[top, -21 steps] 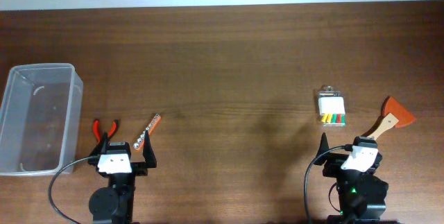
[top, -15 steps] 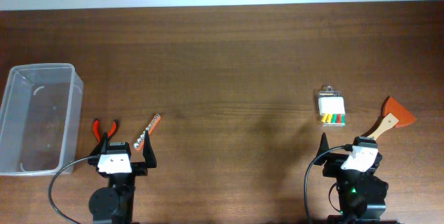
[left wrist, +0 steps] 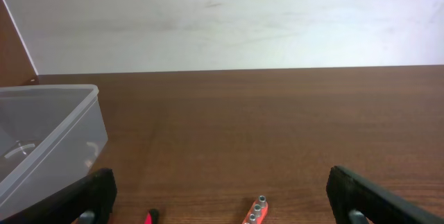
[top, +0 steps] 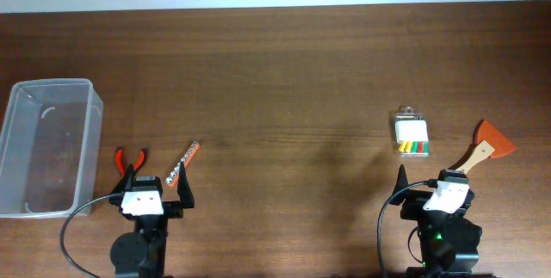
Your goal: Pack container
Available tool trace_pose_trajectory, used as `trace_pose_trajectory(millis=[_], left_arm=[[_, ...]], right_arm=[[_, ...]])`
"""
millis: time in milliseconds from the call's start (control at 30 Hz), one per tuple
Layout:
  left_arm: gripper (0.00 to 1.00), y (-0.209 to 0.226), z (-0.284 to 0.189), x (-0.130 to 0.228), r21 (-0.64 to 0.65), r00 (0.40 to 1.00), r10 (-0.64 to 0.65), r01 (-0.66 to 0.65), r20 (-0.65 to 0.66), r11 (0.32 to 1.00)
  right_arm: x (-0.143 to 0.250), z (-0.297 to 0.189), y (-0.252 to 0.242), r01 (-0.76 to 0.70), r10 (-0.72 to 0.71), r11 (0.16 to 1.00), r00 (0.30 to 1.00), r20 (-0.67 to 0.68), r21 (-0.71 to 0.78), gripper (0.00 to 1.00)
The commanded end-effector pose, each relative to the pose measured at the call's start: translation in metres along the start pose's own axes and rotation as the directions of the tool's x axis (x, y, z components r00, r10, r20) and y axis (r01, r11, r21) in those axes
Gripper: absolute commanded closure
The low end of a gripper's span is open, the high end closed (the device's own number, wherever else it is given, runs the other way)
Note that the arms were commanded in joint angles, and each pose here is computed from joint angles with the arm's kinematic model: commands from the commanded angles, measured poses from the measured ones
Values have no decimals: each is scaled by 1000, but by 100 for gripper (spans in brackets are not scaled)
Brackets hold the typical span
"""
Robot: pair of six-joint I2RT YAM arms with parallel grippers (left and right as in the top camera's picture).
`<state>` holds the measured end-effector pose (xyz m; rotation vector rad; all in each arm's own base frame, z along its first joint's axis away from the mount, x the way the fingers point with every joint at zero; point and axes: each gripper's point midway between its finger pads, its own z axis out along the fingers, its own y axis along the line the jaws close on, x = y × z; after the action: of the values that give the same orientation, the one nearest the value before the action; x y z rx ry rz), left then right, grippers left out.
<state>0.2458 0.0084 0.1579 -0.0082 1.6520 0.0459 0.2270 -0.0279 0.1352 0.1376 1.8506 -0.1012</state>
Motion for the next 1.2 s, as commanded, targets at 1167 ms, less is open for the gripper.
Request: trace_pose_trajectory(millis=[1167], left_arm=[[1, -4, 0, 2, 19, 1000, -10, 10, 2, 1000]], right_arm=[[0, 0, 13, -92, 92, 993, 996, 3, -75, 1]])
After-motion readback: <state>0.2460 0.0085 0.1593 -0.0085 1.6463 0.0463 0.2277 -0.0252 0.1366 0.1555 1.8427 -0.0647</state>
